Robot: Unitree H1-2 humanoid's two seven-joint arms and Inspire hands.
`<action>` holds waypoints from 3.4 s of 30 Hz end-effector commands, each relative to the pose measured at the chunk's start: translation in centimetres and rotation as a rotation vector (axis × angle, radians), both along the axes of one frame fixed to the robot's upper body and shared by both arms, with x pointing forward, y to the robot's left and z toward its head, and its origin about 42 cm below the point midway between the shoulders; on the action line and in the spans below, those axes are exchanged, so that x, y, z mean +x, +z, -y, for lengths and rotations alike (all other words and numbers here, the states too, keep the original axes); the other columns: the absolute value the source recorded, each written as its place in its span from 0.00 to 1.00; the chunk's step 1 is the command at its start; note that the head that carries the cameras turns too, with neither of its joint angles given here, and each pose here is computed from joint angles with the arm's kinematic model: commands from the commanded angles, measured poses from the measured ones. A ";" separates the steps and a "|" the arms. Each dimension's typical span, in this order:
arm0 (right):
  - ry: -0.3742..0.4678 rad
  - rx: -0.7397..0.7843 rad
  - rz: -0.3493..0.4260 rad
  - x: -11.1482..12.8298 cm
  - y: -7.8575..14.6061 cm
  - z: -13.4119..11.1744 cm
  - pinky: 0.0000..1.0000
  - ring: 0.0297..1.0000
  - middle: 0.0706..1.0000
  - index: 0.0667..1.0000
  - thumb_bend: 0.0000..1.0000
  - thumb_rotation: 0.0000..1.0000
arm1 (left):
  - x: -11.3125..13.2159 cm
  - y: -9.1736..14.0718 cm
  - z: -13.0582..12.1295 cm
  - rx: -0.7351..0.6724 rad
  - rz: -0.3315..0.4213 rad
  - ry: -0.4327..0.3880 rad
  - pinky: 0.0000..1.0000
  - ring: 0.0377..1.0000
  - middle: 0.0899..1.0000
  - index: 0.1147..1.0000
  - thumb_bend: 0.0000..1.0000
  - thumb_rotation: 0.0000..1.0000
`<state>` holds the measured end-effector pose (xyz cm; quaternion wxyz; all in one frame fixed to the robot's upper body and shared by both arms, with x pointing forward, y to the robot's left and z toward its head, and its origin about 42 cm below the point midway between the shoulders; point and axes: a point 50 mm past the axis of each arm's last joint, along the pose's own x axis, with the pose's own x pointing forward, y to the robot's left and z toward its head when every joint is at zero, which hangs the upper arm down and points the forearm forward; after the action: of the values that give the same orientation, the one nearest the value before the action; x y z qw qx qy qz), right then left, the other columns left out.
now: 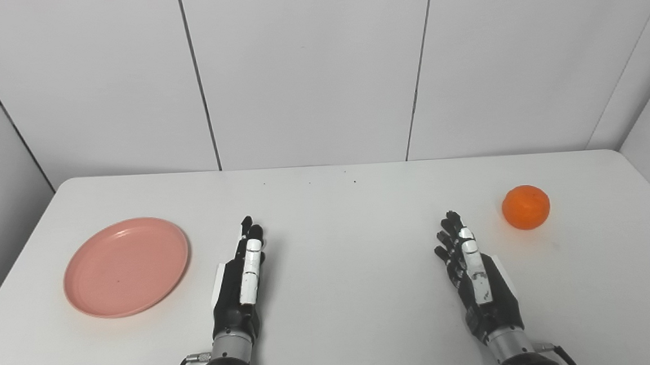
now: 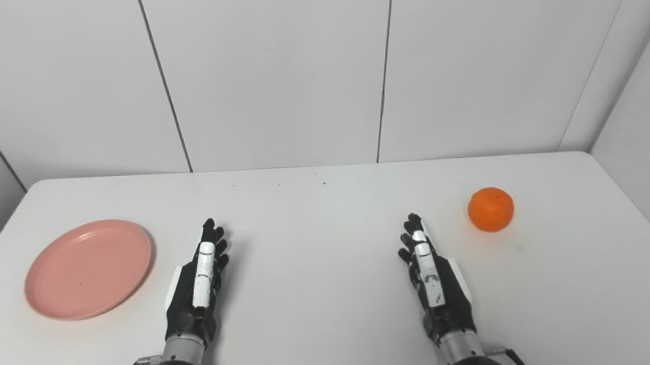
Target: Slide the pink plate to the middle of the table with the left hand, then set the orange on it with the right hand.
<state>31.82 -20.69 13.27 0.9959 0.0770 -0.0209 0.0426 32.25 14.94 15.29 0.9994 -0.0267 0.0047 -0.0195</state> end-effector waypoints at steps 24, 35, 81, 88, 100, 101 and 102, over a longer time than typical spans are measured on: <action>0.060 -0.019 -0.006 0.3 -0.7 4.0 1.00 1.00 1.00 1.00 0.68 1.00 | 1.3 0.4 4.0 0.004 -0.006 -0.024 1.00 1.00 1.00 1.00 0.85 1.00; 0.064 0.003 -0.002 0.4 -2.3 5.8 1.00 1.00 1.00 1.00 0.68 1.00 | 1.2 -1.1 5.2 0.032 0.016 -0.007 1.00 0.98 0.97 1.00 0.84 1.00; 0.029 0.045 -0.003 1.1 -6.5 3.4 1.00 1.00 1.00 1.00 0.63 0.92 | 5.4 4.6 -0.1 -0.008 0.239 -0.281 1.00 1.00 1.00 1.00 0.78 0.87; 0.025 0.046 -0.008 1.2 -6.6 3.6 1.00 1.00 1.00 1.00 0.64 0.89 | 6.6 9.3 -3.4 -0.102 0.302 -0.379 1.00 1.00 1.00 1.00 0.86 0.82; 0.005 0.059 -0.033 1.4 -6.8 3.6 1.00 1.00 0.99 0.99 0.62 0.91 | 10.3 15.3 -11.1 0.037 0.425 -0.431 1.00 0.93 0.90 0.94 1.00 0.93; 0.006 0.058 -0.034 1.3 -6.7 3.6 1.00 1.00 0.99 0.99 0.62 0.91 | 10.5 15.4 -11.5 0.037 0.430 -0.426 1.00 0.93 0.90 0.93 1.00 0.93; 0.006 0.055 -0.032 1.3 -6.7 3.6 1.00 1.00 0.99 0.99 0.62 0.91 | 10.8 15.9 -12.4 0.034 0.446 -0.397 1.00 0.93 0.90 0.93 1.00 0.93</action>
<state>36.14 -24.57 11.28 0.9917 0.0895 -0.0722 0.0576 42.35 26.56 27.64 0.9642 -0.0166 -0.1460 -0.2210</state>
